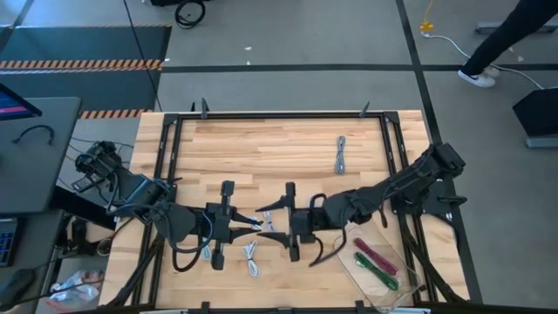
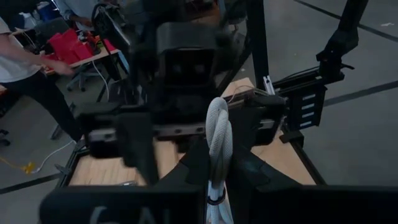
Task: Pick and place USB-C Cables
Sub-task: Put the top white charger cable into the transparent bin
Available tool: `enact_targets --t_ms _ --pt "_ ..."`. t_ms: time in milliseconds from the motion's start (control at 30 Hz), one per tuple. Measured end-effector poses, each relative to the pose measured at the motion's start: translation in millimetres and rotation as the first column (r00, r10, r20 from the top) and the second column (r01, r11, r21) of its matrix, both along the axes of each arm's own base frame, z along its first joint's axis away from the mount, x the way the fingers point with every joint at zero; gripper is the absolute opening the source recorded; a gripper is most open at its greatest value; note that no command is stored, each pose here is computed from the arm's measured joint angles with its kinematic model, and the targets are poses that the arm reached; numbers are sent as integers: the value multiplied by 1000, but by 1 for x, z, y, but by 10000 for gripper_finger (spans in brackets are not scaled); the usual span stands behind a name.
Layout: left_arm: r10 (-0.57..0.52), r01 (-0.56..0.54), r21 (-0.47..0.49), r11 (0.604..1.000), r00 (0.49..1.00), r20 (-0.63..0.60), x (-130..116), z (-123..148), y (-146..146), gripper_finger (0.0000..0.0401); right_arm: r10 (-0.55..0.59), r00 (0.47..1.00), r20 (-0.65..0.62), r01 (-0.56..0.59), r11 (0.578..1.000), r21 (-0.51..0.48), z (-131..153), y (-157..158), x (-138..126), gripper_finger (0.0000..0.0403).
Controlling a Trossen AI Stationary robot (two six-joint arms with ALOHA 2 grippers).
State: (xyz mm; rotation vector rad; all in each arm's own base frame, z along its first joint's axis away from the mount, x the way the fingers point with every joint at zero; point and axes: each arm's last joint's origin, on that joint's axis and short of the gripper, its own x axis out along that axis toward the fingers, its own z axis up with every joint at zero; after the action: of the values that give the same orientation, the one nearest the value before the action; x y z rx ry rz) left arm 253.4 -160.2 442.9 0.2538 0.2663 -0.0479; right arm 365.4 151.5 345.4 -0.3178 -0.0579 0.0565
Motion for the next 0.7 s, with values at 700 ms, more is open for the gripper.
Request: enact_targets --t_ms 700 --pt "-3 3 24 1000 1000 1 1 0 1 32 111 994 8 -111 994 -4 0 -19 9 128"
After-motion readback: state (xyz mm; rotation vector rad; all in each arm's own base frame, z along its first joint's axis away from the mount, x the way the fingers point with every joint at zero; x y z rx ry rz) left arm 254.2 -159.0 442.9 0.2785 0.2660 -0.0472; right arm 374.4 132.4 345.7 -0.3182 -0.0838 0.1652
